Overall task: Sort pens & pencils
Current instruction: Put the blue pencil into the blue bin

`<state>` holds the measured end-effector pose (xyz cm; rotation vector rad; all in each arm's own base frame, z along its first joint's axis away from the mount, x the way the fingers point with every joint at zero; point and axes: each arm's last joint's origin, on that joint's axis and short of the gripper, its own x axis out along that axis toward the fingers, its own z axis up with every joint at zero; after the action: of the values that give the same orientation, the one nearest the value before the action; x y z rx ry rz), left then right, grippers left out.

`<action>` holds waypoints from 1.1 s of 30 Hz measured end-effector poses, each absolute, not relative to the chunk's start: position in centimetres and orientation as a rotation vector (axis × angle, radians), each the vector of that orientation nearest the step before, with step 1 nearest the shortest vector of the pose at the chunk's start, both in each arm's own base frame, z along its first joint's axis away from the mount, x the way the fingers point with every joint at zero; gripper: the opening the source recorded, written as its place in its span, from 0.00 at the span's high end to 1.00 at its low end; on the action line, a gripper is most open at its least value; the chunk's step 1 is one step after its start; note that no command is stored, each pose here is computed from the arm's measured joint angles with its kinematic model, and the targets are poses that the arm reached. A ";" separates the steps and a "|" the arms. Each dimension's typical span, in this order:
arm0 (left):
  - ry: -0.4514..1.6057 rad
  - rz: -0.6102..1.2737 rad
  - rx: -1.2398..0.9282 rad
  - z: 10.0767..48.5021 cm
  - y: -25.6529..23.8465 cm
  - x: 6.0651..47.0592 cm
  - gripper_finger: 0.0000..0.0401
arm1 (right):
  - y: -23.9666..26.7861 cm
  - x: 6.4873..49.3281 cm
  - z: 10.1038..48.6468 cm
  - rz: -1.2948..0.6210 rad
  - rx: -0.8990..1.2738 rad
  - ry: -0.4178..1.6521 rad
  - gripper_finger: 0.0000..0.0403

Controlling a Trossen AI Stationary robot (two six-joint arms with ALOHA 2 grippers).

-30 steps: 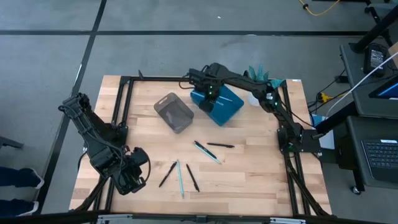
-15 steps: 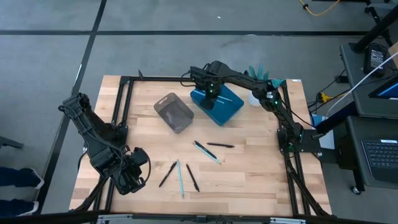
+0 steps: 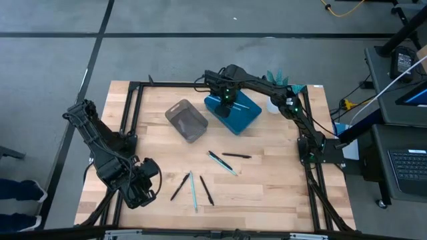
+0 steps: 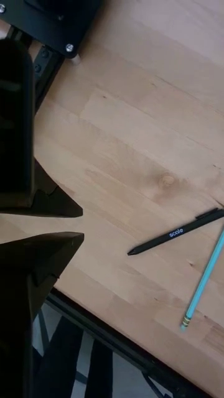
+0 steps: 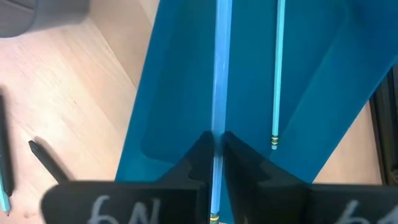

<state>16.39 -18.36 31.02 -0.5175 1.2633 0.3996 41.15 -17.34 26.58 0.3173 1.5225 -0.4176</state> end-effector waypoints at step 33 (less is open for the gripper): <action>1.262 0.405 -0.524 31.0 -18.3 16.4 0.89 | -17.8 40.9 26.3 -0.365 0.361 1.523 0.92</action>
<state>16.41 -18.34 31.02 -0.5240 1.2618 0.4051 40.94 -17.79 26.30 0.3610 1.5234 -0.3652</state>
